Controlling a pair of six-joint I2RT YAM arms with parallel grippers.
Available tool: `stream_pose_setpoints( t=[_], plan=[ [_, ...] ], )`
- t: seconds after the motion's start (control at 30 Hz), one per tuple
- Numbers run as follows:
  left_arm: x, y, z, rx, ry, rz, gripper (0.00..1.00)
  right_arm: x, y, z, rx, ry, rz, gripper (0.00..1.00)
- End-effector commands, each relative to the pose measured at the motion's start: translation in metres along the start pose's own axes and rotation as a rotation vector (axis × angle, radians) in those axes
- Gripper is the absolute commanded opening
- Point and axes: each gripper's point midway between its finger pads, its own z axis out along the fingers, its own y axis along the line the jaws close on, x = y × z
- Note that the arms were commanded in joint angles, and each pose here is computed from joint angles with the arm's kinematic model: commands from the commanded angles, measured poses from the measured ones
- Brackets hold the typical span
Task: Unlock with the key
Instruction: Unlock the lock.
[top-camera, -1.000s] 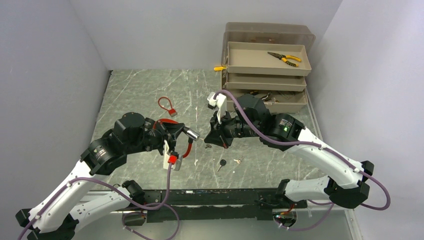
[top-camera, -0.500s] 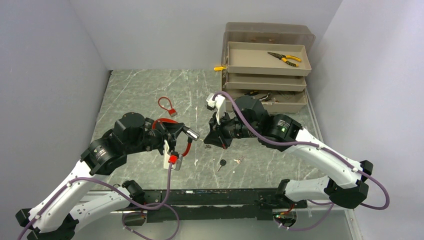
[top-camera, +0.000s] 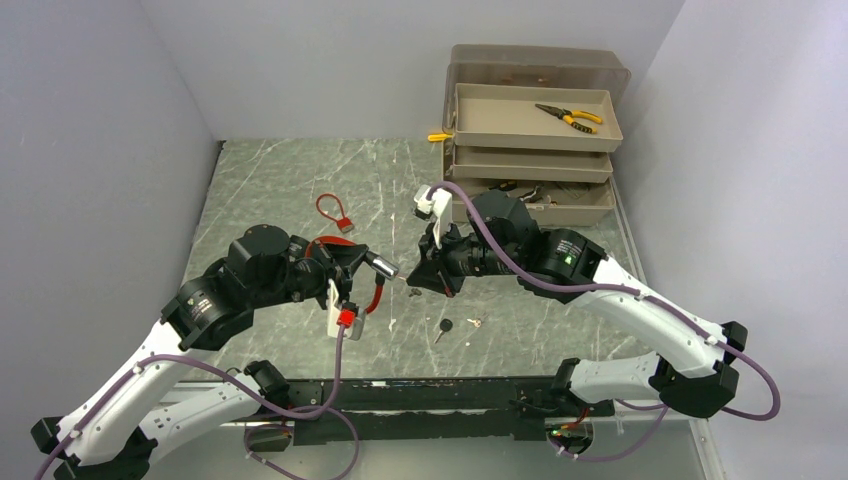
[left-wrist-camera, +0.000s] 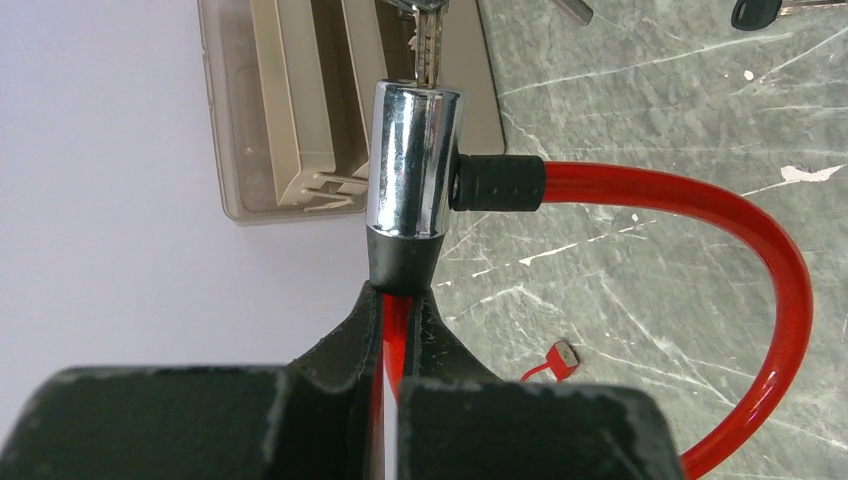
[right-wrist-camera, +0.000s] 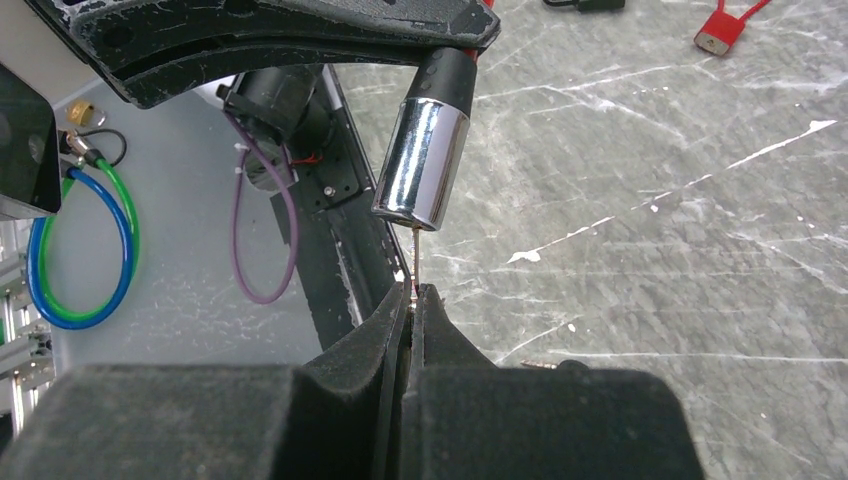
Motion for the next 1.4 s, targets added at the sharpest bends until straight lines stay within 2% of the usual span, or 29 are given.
stream_pose_setpoints(
  t=[0.0, 0.87, 1.37],
  plan=[
    [-0.012, 0.025, -0.004, -0.084, -0.04, 0.033, 0.0, -0.028, 0.012, -0.008, -0.043, -0.119, -0.033, 0.0],
    [-0.009, 0.025, -0.003, -0.089, -0.024, 0.03, 0.0, -0.01, 0.009, -0.009, -0.033, -0.077, -0.029, 0.0],
    [-0.013, 0.023, -0.004, -0.082, -0.045, 0.029, 0.0, -0.015, 0.007, -0.007, -0.026, -0.094, -0.043, 0.0]
  ],
)
